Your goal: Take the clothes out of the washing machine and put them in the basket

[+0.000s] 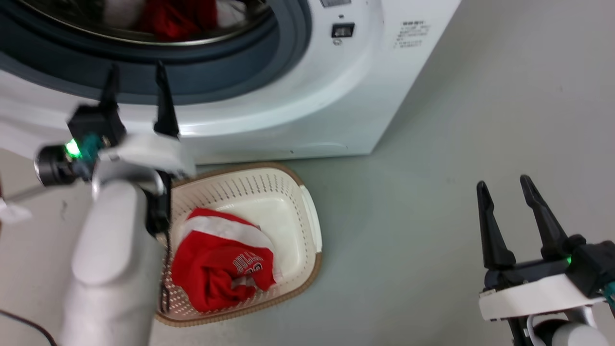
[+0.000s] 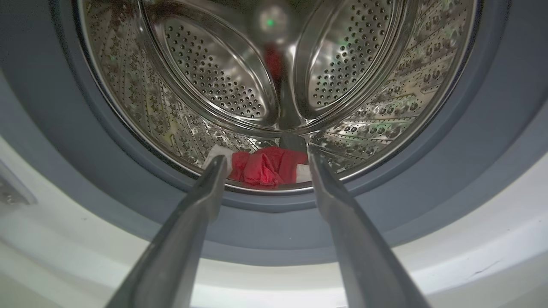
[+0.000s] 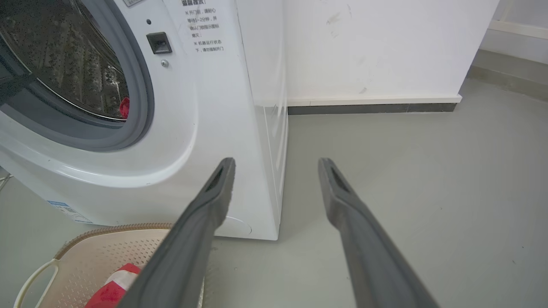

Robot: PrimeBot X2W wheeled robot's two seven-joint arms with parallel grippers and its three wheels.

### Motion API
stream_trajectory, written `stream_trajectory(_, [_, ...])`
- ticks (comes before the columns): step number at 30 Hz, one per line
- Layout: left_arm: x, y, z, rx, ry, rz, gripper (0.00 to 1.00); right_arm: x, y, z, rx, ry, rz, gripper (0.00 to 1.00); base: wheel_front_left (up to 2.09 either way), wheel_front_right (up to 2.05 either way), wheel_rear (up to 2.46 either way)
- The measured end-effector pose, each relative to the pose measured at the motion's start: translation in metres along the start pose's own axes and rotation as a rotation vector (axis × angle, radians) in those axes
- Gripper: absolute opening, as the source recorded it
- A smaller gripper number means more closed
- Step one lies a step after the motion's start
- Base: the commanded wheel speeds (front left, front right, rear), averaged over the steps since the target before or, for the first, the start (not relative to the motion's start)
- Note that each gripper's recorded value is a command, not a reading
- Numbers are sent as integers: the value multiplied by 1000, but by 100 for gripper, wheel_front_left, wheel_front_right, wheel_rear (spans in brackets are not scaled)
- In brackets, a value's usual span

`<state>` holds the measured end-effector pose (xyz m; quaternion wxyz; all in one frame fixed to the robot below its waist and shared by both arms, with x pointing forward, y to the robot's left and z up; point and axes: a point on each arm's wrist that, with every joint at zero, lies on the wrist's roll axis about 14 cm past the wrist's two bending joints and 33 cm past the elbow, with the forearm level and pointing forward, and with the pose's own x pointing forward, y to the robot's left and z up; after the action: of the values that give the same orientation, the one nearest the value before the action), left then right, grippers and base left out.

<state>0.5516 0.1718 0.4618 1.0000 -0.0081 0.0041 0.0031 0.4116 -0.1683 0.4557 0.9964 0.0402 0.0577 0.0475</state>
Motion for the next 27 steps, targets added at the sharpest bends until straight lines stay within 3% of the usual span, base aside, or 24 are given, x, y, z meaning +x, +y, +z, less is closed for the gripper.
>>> stream_trajectory(3, [43,2,-20,26,65,-22,100,10,-7,-20,16,36,-17,100,0,0,0])
stream_trajectory(14, [129,0,-57,96,217,-65,100,9,-30,-54,46,100,-91,100,0,0,0])
stream_trajectory(27, [180,-1,-108,201,504,-93,100,-5,-51,-80,70,168,-169,100,0,0,0])
